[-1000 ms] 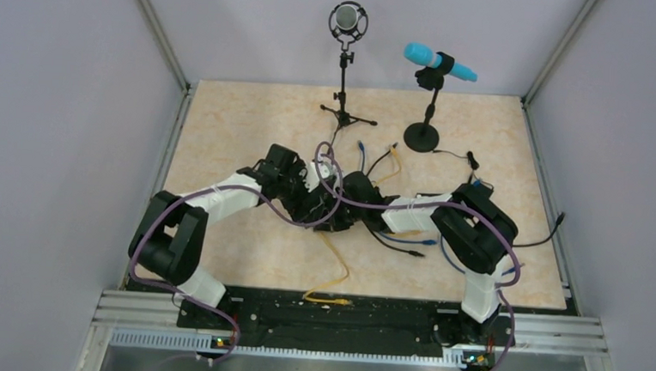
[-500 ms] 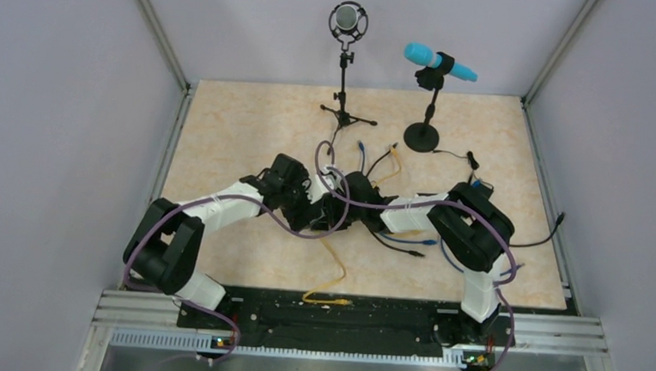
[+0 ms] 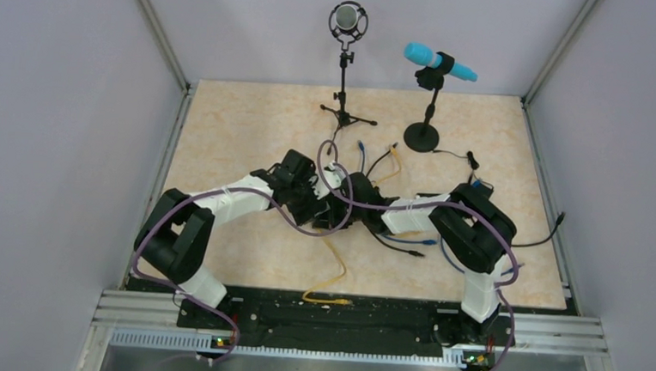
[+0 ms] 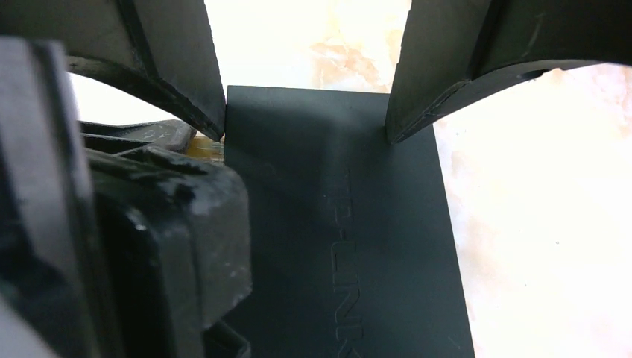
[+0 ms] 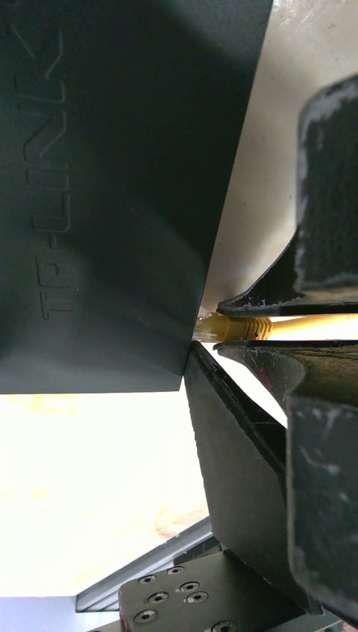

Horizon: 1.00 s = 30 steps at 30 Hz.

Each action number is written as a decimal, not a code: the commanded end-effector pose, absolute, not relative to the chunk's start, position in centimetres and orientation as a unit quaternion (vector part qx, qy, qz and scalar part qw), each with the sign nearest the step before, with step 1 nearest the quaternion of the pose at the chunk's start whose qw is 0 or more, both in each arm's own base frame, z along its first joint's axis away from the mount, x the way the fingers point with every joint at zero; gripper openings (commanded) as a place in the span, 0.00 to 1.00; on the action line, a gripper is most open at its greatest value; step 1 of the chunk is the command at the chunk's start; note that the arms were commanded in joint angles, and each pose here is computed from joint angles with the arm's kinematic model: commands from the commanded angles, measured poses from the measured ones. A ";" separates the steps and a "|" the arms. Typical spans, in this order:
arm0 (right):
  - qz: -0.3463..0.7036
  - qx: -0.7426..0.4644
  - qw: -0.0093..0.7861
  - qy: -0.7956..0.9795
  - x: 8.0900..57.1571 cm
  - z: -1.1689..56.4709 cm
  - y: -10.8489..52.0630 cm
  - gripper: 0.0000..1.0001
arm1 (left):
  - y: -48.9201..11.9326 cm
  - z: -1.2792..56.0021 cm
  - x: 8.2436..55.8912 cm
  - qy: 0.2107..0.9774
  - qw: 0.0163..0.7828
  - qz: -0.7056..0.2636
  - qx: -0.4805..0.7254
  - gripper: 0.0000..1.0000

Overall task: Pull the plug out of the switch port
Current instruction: Pull the connector from the switch port, then place the connector at the center of the board.

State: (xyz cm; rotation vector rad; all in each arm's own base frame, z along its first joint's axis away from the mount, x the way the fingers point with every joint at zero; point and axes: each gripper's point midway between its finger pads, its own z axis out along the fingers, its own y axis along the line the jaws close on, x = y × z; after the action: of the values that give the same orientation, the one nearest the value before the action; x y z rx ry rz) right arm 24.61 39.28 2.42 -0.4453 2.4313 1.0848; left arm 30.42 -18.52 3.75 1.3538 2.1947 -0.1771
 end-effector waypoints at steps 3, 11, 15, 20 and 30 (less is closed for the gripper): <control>0.392 -0.165 0.155 0.892 19.5 1.5 38.4 0.00 | -14.0 0.4 30.1 0.852 0.220 0.008 0.474 0.81; 0.426 -0.159 0.157 0.877 17.8 4.4 37.3 0.00 | -13.3 0.5 31.0 0.861 0.235 0.021 0.450 0.85; 0.423 -0.165 0.196 0.869 19.0 8.3 37.0 0.00 | -12.9 1.4 31.6 0.864 0.250 0.031 0.435 0.88; 0.344 -0.098 0.305 0.882 23.4 13.8 32.1 0.00 | -13.9 6.1 33.1 0.847 0.352 0.018 0.398 0.99; 0.194 -0.017 0.474 0.858 30.2 28.1 20.1 0.00 | -13.1 17.7 35.4 0.816 0.525 -0.038 0.237 0.99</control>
State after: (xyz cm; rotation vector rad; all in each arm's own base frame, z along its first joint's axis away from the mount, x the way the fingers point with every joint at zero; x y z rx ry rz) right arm 28.59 25.59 25.19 -0.0872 2.1031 0.7667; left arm 33.50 -13.58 11.28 0.8654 2.1009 -0.0011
